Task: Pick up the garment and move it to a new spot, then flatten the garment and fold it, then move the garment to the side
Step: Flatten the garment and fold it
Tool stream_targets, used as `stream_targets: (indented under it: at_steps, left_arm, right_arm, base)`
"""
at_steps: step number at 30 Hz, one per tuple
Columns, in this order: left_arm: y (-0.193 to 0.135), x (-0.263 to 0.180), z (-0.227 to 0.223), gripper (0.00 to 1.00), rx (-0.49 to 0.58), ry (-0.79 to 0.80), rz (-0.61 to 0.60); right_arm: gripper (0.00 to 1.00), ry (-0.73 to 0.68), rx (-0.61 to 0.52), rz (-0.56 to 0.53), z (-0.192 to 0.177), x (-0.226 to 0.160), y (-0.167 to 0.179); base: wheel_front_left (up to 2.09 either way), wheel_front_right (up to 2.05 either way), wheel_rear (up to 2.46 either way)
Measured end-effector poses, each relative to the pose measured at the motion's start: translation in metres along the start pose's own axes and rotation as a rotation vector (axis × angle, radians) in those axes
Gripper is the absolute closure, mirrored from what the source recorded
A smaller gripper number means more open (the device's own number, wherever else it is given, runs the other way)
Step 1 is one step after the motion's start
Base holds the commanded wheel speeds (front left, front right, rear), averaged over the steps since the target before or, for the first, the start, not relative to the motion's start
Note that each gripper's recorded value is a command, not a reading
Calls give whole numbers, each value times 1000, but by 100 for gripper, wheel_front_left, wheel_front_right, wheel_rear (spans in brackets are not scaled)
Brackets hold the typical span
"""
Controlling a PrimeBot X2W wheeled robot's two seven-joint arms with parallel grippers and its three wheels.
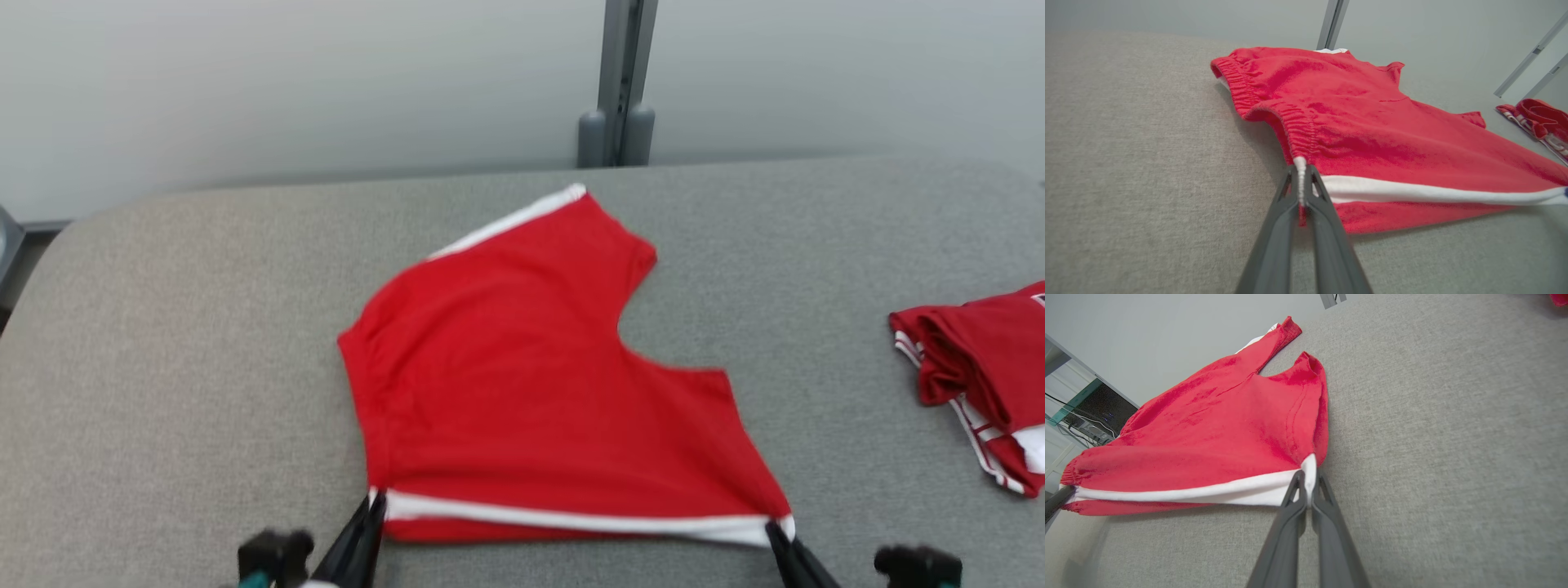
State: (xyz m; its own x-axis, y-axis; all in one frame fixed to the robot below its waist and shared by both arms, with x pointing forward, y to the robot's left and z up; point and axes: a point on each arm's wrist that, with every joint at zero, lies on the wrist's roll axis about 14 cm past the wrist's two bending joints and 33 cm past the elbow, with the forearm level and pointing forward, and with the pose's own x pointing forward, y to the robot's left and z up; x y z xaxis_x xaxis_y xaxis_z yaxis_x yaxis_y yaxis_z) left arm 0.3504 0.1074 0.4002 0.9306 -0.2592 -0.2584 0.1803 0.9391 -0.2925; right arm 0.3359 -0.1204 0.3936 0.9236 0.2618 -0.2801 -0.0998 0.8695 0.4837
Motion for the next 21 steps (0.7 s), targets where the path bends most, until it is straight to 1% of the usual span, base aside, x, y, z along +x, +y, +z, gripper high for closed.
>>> stream_targets:
  at_steps: [5,9,12,16,21]
  left_arm:
    - [3,-38,-7,100,9,-2,34]
    - [1,-58,-1,100,4,-5,51]
    - [2,-70,4,100,-20,-4,76]
    - [-2,-77,13,100,-31,-9,85]
    - [-2,-75,16,100,-47,22,94]
  right_arm:
    - [100,-31,-3,-15,-10,-43,1]
    - [100,-47,-3,-31,-11,-65,1]
    - [100,-36,-9,-50,-11,-78,-2]
    - [100,-28,-37,-63,-4,-84,-5]
    - [100,-46,-80,-34,17,-66,0]
  base:
    - [0,0,0]
    - [0,0,0]
    - [0,0,0]
    - [0,0,0]
    - [0,0,0]
